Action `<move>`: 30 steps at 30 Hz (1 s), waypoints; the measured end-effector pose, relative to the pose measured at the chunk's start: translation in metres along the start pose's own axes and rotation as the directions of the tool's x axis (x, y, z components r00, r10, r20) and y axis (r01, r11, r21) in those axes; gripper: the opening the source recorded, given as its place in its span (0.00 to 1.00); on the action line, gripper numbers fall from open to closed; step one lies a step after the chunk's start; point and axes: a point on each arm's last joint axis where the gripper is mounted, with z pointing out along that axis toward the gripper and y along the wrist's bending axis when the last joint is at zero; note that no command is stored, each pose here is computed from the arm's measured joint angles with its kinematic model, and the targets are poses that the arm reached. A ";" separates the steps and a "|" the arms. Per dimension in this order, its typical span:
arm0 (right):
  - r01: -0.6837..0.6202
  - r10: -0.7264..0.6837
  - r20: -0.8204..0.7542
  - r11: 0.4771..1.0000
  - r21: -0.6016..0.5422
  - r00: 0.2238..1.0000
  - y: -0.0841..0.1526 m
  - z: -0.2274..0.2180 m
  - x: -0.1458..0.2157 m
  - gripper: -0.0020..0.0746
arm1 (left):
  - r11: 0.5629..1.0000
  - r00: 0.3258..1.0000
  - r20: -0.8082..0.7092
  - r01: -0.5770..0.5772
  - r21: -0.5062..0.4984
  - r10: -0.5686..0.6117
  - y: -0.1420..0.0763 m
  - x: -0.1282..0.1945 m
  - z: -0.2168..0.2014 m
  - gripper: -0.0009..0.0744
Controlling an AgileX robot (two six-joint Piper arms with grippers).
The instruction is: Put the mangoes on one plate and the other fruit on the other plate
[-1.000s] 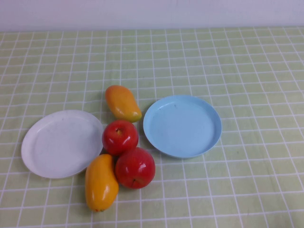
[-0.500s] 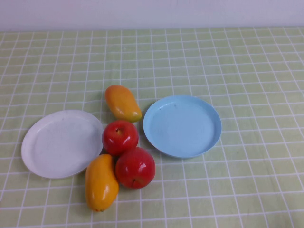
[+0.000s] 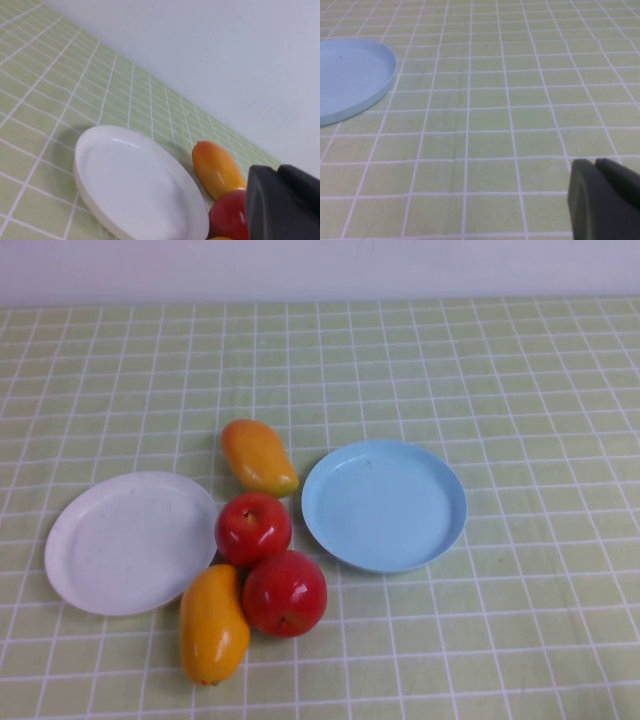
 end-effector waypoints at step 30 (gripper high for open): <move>0.000 0.000 -0.002 1.000 0.000 1.000 0.000 0.000 0.000 0.01 | 0.842 0.325 -0.810 -0.421 0.338 0.488 -0.112 -0.060 0.167 0.01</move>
